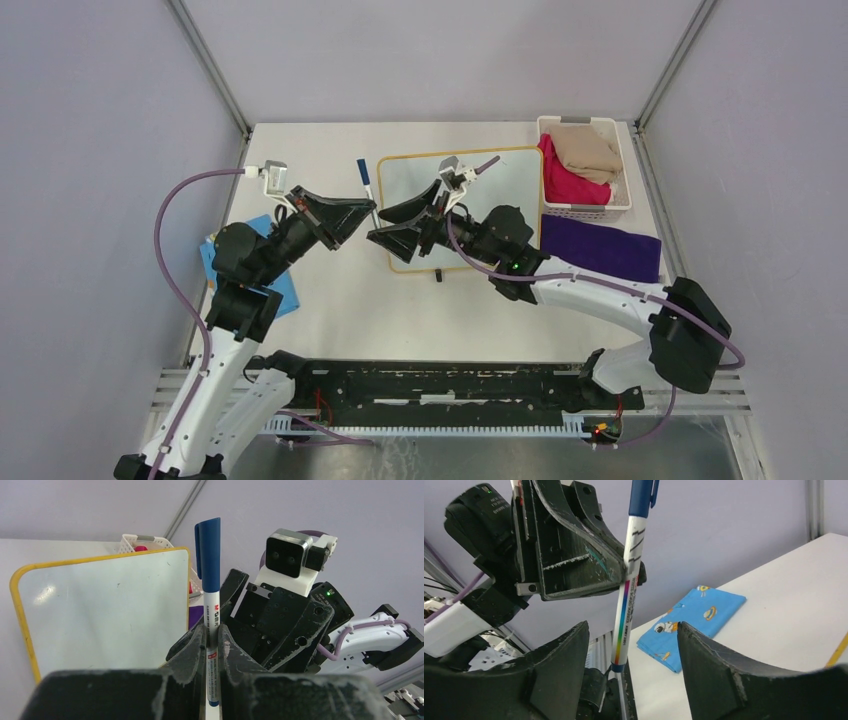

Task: Write a sentence on the whiteboard
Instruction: Open the whiteboard marker at the center of the board.

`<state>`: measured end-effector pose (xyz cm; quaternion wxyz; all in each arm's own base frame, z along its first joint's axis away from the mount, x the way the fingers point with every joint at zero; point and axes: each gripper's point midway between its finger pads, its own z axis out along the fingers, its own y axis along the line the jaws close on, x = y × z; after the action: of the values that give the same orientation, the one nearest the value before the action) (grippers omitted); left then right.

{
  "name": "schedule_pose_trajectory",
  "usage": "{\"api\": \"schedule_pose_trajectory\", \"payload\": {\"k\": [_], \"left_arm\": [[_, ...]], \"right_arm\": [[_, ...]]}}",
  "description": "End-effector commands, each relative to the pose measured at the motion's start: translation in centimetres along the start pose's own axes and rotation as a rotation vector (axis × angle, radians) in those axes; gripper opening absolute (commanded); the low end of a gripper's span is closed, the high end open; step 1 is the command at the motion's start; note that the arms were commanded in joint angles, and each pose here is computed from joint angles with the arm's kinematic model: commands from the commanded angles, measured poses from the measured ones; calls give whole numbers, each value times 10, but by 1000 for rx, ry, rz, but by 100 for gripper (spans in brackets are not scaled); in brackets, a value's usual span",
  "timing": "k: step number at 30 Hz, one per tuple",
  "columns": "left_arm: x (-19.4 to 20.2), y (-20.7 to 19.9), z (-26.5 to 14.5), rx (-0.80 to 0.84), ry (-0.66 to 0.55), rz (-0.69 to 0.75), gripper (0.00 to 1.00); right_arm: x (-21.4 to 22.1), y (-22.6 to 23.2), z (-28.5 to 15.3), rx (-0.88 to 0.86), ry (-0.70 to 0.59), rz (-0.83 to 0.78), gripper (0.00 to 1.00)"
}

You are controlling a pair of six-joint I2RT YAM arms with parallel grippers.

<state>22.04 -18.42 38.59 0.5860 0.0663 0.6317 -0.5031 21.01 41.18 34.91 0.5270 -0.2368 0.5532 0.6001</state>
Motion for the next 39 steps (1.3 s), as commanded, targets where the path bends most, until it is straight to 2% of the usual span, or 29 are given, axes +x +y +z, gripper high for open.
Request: {"api": "schedule_pose_trajectory", "payload": {"k": [1,6,10,11,13,14,16,18,23,27,35,39], "left_arm": [[-8,-23,-3,82,-15,18,2],[-9,-28,-5,99,-14,27,2],[-10,-32,-7,113,-11,35,3],[-10,-33,-7,117,-10,38,14],[-12,-36,-7,130,-7,45,46],[-13,-39,-7,138,-6,50,61],[-16,-43,-7,150,-8,61,73],[-20,-48,-5,163,-6,71,78],[-25,-59,3,228,21,93,80],[-24,-64,11,282,52,105,77],[-12,-80,23,392,123,127,62],[0,-85,28,415,161,134,50]], "right_arm": [[-32,27,12,-104,-80,-4,65],[-30,29,14,-124,-66,-6,45],[-27,30,13,-128,-45,-30,20],[-26,29,12,-123,-37,-44,14],[-23,26,9,-105,-15,-82,3],[-24,26,6,-97,-9,-106,0],[-23,24,-1,-82,6,-149,0],[-20,23,-10,-68,28,-195,0],[-14,20,-31,-38,62,-264,0],[-10,22,-43,-38,75,-279,0],[-12,26,-56,-37,77,-299,0],[-12,26,-58,-31,73,-304,0]]}}
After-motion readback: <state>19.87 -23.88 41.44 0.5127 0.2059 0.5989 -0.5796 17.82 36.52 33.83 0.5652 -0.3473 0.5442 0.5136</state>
